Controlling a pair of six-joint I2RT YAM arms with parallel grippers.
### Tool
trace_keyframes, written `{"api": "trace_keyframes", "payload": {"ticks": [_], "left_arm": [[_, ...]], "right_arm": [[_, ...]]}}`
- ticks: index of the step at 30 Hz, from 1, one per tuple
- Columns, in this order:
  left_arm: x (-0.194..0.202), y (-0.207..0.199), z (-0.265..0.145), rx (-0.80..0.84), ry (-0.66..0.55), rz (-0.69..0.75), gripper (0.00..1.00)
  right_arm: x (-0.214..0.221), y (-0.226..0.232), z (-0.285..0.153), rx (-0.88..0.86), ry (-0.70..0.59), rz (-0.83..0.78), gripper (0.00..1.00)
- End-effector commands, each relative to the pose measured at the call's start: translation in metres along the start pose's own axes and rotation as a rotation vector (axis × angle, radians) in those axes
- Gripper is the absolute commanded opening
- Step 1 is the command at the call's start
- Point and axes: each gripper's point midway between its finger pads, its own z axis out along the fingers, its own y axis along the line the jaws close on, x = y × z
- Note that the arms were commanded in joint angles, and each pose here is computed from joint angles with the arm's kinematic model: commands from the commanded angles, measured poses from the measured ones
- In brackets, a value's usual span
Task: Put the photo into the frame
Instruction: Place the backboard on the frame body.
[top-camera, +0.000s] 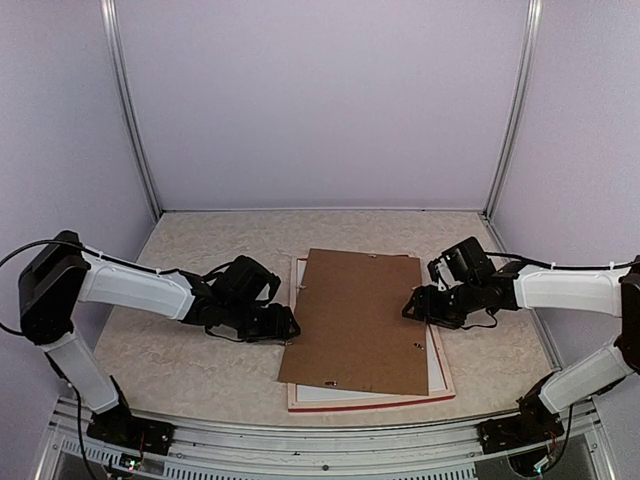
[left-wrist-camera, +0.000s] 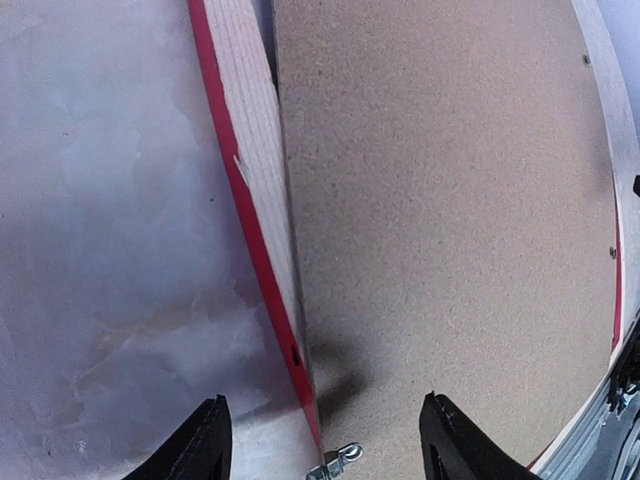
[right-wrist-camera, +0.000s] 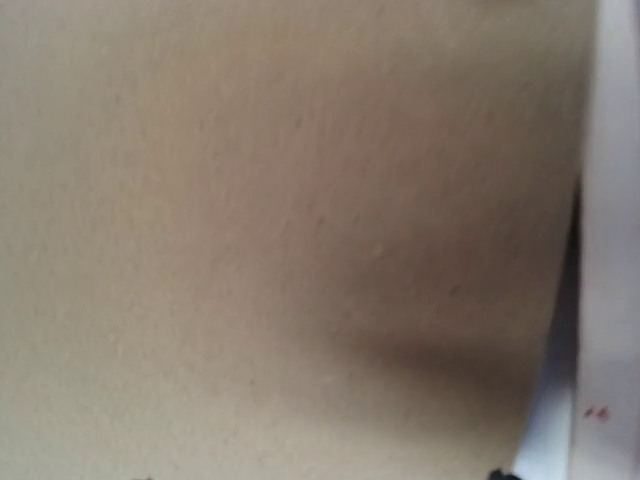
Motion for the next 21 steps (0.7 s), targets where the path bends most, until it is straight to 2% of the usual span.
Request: {"api": "trace_keyframes", "payload": {"ticks": [1,13,21], "left_arm": [[-0.011,-0.005,0.002,0.022,-0.013,0.022,0.65],[-0.016,-0.004,0.006,0.024,-0.017,0.028,0.67],[-0.015,-0.009,0.007,0.037,-0.012,0.031,0.64]], "right_arm": [[0.012,0.000,0.003,0.034,0.009,0.018,0.71],[0.032,-0.013,0.005,0.113,0.037,0.040,0.71],[0.040,-0.016,0.013,0.110,0.064,0.042,0.70]]}}
